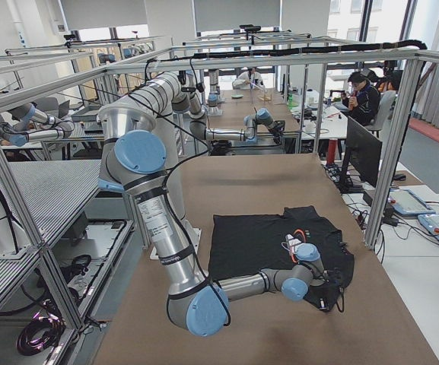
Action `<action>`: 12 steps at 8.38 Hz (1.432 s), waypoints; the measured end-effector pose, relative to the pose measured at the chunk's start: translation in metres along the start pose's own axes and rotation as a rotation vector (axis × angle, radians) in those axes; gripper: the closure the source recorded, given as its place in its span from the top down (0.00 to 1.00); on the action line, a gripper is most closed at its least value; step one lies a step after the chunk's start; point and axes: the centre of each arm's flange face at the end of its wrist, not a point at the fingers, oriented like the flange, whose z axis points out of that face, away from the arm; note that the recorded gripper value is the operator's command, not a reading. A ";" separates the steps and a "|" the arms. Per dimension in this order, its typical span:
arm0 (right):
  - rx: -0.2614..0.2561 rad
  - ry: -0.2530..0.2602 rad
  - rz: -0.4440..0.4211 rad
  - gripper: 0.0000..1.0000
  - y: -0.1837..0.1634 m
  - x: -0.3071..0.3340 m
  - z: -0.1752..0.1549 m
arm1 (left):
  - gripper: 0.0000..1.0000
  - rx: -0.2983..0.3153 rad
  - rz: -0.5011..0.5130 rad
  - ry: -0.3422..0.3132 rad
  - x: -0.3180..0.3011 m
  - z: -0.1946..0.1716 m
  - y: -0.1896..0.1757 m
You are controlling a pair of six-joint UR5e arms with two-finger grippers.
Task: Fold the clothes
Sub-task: 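Move the right gripper over the shirt's shoulder and sleeve nearest it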
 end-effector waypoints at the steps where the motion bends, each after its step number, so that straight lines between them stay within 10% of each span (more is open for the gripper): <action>1: 0.005 -0.011 -0.002 0.00 -0.001 -0.005 -0.005 | 0.94 -0.002 0.000 -0.001 0.000 0.001 0.001; 7: 0.006 -0.153 0.068 0.00 0.019 -0.124 -0.066 | 0.94 -0.007 -0.001 -0.001 0.000 0.002 0.003; 12: 0.057 -0.143 0.096 0.00 0.046 -0.202 -0.052 | 0.94 -0.005 0.000 -0.001 0.000 0.001 0.002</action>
